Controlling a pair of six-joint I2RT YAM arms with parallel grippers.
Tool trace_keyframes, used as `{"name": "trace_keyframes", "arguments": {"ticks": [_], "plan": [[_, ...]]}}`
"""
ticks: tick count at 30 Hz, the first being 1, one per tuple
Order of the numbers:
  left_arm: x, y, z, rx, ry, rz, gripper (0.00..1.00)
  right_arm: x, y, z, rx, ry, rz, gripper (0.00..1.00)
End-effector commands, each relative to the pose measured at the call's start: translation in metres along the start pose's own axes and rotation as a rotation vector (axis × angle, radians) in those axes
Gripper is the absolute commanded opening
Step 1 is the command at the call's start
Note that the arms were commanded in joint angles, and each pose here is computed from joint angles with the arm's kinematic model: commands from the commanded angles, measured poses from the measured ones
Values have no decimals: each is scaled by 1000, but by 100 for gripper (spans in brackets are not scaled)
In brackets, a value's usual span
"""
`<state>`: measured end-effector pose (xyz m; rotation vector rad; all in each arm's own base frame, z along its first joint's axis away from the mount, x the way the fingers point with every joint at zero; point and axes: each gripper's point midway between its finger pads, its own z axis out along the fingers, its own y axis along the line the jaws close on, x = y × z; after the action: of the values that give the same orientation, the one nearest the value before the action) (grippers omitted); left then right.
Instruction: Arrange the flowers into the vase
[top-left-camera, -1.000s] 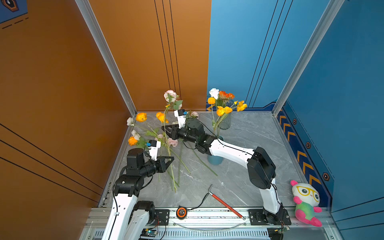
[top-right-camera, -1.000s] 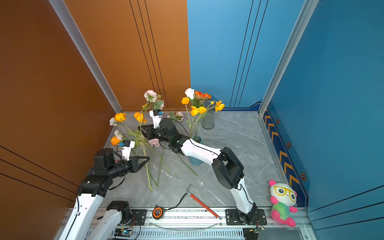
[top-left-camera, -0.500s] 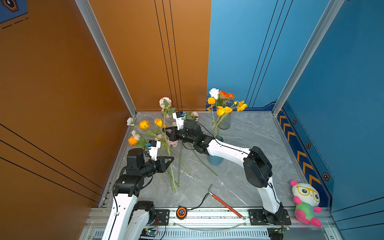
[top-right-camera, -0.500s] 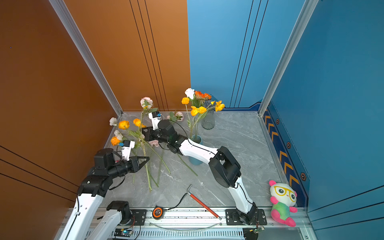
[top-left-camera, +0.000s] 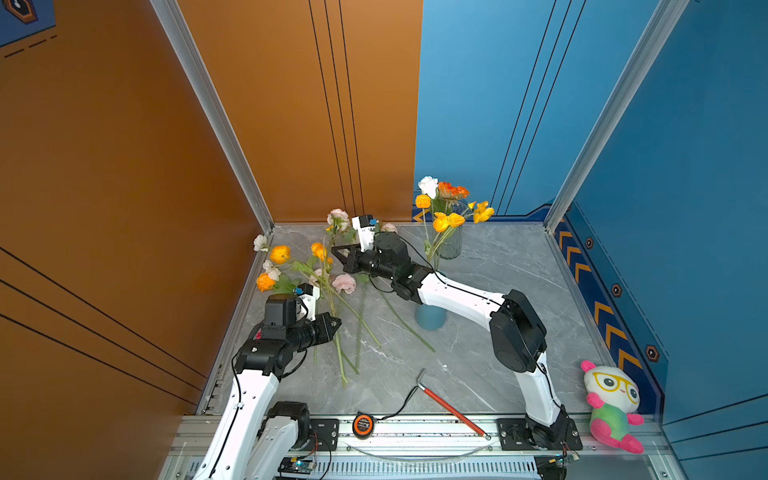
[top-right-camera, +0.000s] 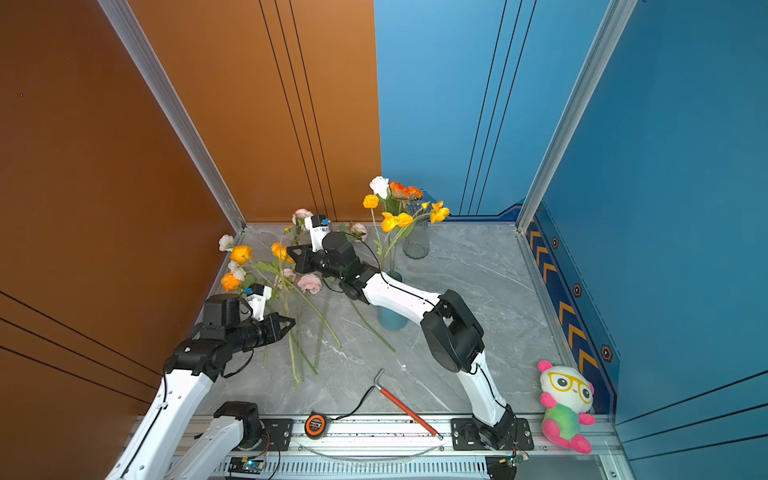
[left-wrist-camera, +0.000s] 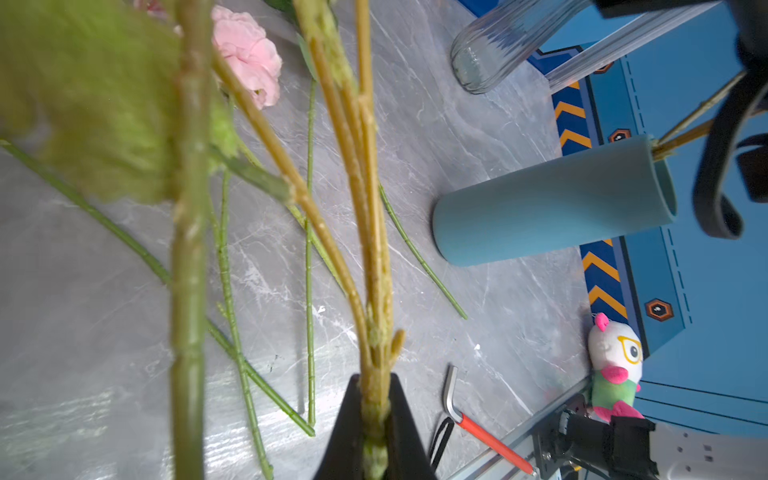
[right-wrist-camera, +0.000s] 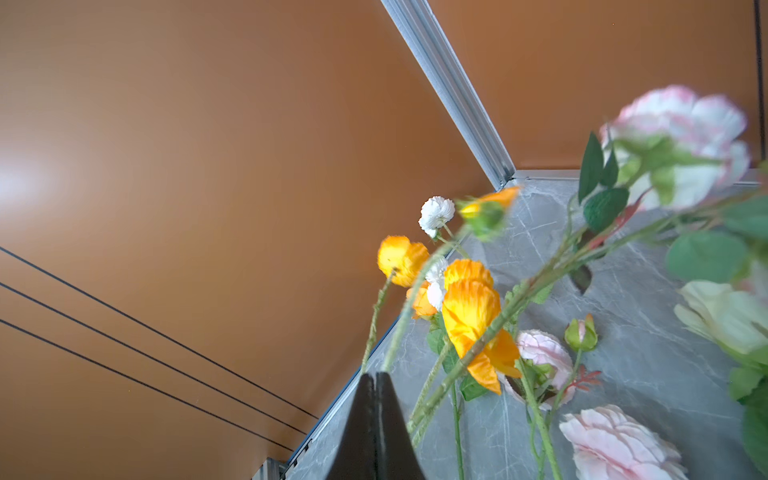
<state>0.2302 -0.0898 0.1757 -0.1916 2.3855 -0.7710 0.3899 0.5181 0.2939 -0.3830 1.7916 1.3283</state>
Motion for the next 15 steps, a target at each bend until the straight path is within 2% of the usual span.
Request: {"name": "trace_keyframes", "arguments": {"ticks": [1, 2, 5, 6, 11, 13, 15], "plan": [[-11, -3, -10, -30, -46, 51, 0, -38, 23, -17, -14, -57, -52, 0], [-12, -4, -11, -27, -50, 56, 0, -32, 18, -17, 0, -41, -46, 1], [-13, -7, -17, -17, -78, 70, 0, -15, 0, -18, 47, -17, -29, 30], [-14, -9, -19, -8, -89, 76, 0, -12, -7, -19, 65, -15, -24, 32], [-13, -27, -29, 72, -105, 97, 0, -13, -27, -16, 82, -28, 26, 34], [-10, -35, -31, 114, -96, 99, 0, -14, -33, -11, 82, -29, 41, 40], [-7, -43, -34, 158, -94, 114, 0, -20, -37, -6, 78, -35, 52, 41]]}}
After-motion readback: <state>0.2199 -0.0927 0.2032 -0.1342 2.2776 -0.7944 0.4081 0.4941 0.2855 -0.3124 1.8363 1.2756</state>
